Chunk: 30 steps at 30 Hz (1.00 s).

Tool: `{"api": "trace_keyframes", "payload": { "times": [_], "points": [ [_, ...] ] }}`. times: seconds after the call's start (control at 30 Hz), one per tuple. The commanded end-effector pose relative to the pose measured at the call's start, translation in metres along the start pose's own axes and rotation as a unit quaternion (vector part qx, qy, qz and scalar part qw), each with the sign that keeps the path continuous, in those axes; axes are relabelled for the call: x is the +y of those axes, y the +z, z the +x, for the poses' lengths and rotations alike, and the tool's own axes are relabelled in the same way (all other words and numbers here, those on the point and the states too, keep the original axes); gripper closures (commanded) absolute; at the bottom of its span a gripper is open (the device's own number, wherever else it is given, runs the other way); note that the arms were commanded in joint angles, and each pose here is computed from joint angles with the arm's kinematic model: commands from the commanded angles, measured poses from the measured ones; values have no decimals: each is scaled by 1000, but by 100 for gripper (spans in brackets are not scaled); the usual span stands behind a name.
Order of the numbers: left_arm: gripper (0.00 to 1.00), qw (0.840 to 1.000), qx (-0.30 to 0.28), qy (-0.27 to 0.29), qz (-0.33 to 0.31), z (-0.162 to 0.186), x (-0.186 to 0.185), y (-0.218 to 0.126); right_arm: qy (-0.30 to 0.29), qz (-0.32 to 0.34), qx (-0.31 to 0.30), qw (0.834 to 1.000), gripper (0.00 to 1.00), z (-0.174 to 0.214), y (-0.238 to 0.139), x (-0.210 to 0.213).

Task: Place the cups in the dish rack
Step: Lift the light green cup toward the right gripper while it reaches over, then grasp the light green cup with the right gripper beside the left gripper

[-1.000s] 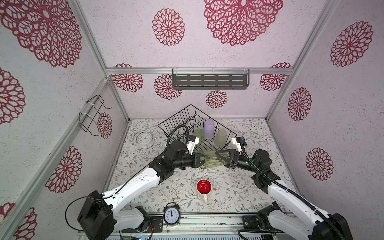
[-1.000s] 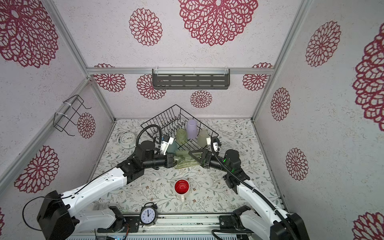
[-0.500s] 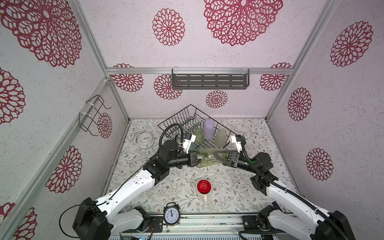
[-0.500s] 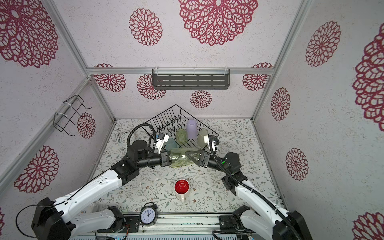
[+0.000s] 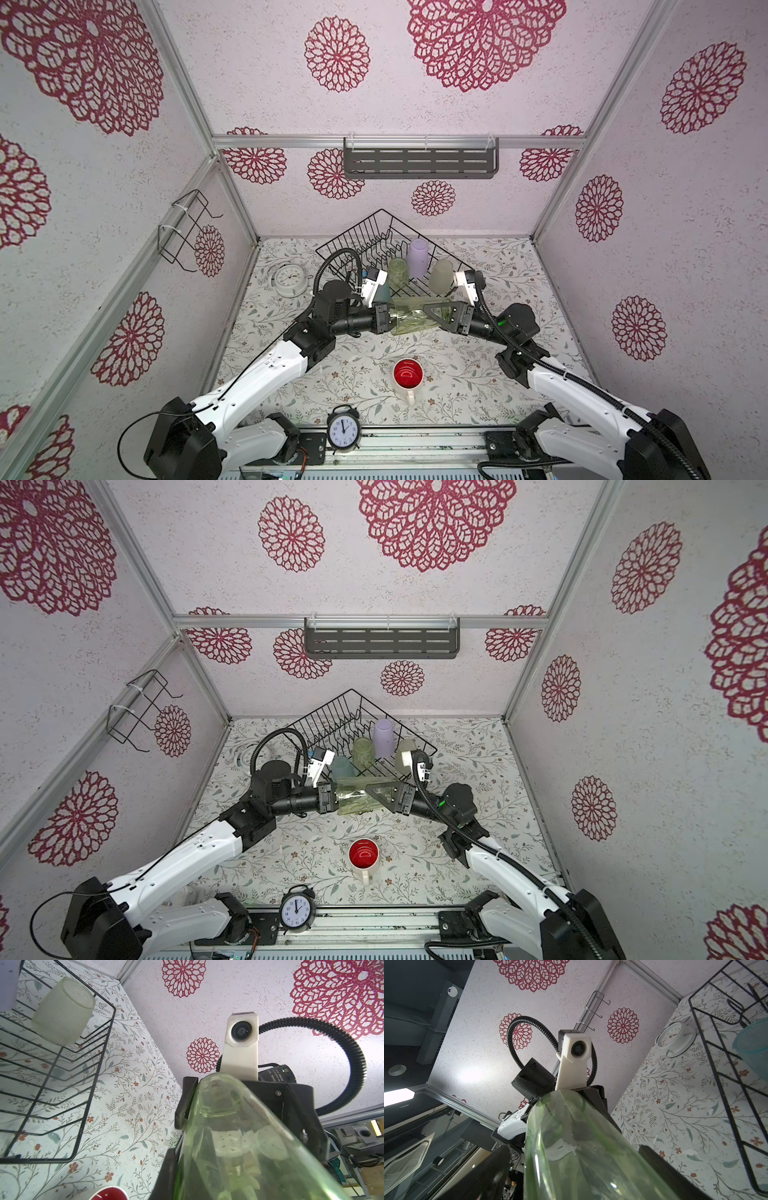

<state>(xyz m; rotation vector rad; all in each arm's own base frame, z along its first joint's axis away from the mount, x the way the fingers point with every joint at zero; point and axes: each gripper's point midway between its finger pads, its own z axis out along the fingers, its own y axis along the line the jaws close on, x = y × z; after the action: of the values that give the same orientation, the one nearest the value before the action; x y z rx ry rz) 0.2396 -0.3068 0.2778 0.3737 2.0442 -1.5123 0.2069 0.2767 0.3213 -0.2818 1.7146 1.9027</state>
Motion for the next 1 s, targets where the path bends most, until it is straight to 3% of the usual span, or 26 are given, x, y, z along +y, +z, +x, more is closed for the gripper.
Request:
{"api": "trace_keyframes", "payload": {
  "times": [0.0, 0.33, 0.67, 0.77, 0.97],
  "points": [
    [95, 999, 37, -6, 23, 18, -6, 11, -58, -77, 74, 993, 1, 26, 15, 46],
    [95, 999, 47, -12, 21, 19, -2, 15, -41, -76, 105, 991, 4, 36, 24, 41],
    [93, 998, 56, -16, 25, 20, -3, 16, -22, -49, 108, 993, 16, 38, 26, 27],
    [90, 998, 55, -16, 22, 21, -3, 15, -18, -45, 101, 994, 17, 37, 25, 27],
    [69, 998, 51, -16, 12, 20, 1, 12, -20, -34, 82, 996, 18, 29, 26, 27]
  ]
}}
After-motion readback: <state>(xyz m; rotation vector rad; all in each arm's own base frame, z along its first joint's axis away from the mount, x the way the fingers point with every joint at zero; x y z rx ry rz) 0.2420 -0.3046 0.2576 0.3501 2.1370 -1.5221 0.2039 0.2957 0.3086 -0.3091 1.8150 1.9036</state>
